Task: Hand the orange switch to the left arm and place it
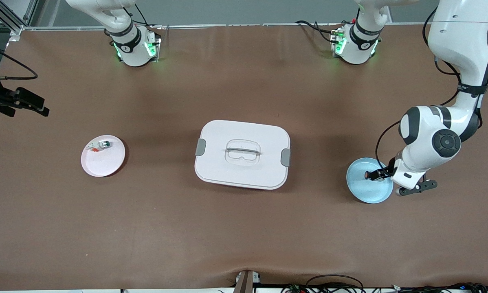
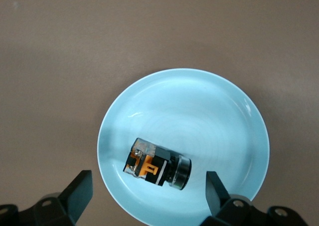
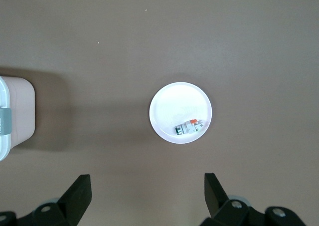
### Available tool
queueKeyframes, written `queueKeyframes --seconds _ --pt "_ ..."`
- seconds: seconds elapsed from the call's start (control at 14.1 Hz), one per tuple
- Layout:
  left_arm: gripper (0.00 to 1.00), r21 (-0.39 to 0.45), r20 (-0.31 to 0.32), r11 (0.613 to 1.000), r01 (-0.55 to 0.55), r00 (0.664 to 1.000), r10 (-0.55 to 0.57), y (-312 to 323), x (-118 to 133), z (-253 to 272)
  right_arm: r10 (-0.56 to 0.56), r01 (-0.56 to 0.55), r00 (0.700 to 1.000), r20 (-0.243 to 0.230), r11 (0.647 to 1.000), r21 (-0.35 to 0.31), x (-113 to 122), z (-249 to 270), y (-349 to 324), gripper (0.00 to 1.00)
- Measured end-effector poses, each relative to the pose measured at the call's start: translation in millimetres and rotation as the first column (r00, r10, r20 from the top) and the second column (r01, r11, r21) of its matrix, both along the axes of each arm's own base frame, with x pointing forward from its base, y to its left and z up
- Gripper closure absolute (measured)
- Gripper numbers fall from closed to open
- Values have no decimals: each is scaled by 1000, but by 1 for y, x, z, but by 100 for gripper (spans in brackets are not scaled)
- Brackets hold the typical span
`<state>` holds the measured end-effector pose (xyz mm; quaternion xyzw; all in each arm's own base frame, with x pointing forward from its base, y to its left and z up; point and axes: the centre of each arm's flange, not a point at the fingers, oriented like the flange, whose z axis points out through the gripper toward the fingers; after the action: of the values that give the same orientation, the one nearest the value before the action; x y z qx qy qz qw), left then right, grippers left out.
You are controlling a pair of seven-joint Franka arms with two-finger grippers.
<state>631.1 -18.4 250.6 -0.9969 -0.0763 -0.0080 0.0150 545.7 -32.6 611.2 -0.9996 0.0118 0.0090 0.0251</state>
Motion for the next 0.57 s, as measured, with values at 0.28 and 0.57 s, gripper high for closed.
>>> queueKeyframes --seconds 0.28,0.57 --pt "0 0 6 998 65 998 -65 -1 1 5 0 0 1000 4 1000 1 -4 1 0 0" --pt "0 1 32 997 78 996 -78 -3 5 19 1 -1 1000 10 1000 1 -4 2 1 0"
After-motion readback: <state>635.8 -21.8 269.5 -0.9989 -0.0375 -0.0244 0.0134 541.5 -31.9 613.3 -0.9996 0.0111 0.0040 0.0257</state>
